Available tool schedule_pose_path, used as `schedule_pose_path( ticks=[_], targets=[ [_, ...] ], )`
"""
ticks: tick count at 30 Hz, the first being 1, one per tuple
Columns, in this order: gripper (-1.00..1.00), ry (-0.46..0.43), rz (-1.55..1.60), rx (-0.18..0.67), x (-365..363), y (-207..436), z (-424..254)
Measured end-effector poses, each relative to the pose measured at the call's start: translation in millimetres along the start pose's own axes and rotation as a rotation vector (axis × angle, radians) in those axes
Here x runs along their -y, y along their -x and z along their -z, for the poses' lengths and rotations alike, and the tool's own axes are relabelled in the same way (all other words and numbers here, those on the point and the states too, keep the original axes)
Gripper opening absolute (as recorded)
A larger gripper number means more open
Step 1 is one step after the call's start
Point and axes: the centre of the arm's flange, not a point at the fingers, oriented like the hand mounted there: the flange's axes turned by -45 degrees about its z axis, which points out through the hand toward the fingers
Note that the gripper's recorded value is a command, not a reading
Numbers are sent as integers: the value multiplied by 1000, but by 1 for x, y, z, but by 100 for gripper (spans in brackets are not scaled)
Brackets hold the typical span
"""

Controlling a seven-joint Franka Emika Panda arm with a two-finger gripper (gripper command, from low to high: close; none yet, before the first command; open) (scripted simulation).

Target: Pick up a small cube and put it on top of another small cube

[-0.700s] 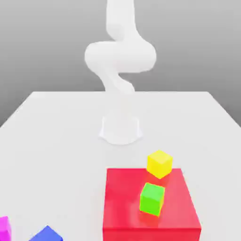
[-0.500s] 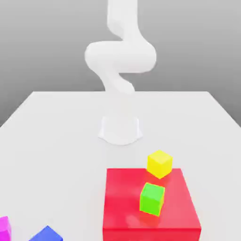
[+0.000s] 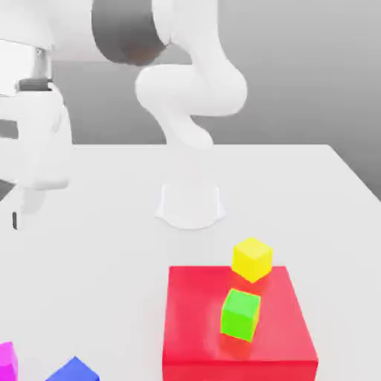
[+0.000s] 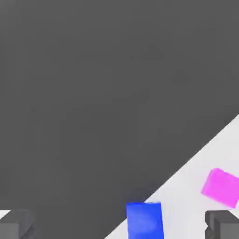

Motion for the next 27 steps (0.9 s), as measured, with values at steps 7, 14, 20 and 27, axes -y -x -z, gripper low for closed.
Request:
schedule_pose_path(
  ticks=[7,14,20,27],
  targets=[
    [0,106,-228,125,-64,-6,-122],
    [0,167,-351,184,-112,11,-232],
    [-100,166,-351,183,-113,13,-241],
    [-100,159,-291,190,-91,6,-181]
  ],
)
